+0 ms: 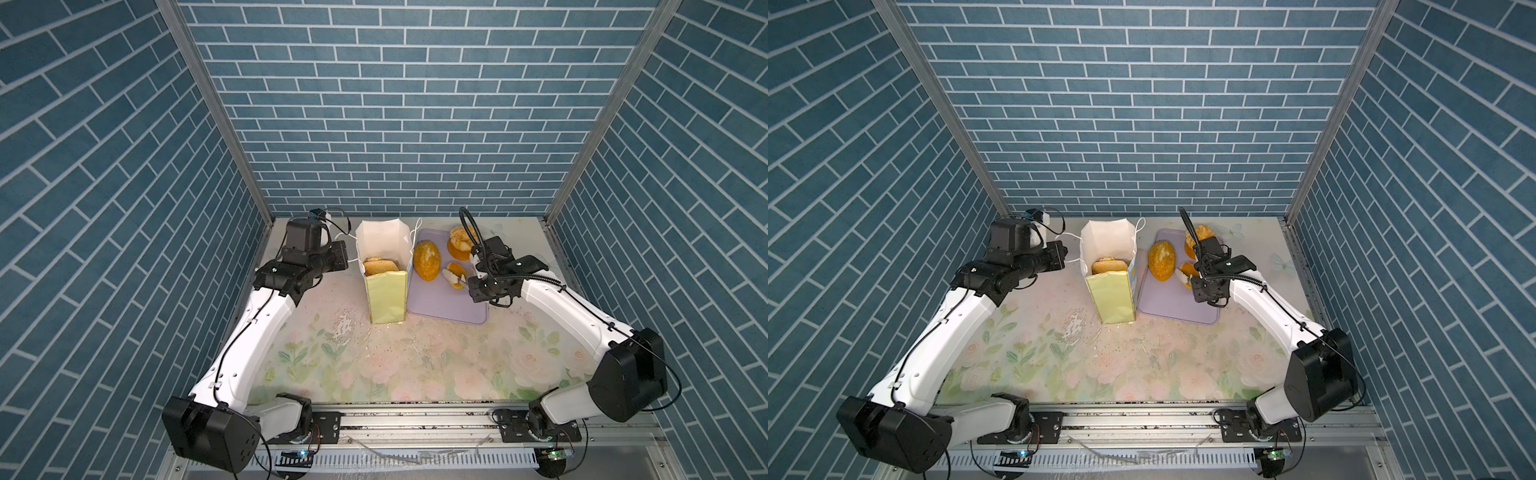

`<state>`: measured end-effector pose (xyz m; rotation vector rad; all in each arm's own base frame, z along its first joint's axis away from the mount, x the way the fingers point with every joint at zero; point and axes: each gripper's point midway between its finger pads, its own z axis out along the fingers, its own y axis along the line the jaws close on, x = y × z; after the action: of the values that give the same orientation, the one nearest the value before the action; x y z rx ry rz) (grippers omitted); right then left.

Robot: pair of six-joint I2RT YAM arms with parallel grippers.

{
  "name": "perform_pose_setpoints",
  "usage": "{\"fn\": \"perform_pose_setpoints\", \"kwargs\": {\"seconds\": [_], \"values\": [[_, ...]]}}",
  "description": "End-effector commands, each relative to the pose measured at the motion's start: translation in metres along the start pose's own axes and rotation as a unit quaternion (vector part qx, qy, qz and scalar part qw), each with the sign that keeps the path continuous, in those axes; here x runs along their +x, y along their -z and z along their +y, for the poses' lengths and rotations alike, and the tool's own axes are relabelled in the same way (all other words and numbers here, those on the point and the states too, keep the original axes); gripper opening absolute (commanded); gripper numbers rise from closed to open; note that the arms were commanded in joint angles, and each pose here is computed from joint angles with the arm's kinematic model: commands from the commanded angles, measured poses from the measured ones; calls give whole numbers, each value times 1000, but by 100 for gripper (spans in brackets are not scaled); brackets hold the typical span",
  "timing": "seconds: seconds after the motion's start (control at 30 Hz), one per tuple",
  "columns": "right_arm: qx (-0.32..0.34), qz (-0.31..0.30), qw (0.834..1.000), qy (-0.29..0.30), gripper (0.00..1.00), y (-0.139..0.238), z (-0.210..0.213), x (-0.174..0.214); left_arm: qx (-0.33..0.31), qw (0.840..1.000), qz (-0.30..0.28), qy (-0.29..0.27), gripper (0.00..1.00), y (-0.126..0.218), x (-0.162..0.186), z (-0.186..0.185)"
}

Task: Place the fake bread into the paper bag
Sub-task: 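Pinch the yellow egg tart with the tongs and lift it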

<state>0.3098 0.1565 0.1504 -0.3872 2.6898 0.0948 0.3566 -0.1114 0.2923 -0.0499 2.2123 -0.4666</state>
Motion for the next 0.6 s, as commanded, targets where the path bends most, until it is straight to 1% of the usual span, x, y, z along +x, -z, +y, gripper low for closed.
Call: {"fn": "perform_pose_setpoints", "kwargs": {"seconds": [0.0,0.17,0.27,0.37,0.43,0.57], "values": [[7,-1,1000,10,46,-2,1,-11,1,1000,-3,-2,6,6,1,-2],[23,15,1000,9,46,-11,-3,-9,-2,1000,-5,-5,6,8,1,-1],[15,22,1000,10,44,-16,0,-7,-2,1000,-4,-5,6,8,1,-1],[5,19,1000,12,40,-16,3,-8,-1,1000,-4,-5,6,7,1,-2],[2,14,1000,12,36,-13,4,-10,0,1000,-3,-5,6,6,1,-2],[1,-3,1000,14,31,1,3,-13,0,1000,-3,-4,6,7,1,-2]]}}
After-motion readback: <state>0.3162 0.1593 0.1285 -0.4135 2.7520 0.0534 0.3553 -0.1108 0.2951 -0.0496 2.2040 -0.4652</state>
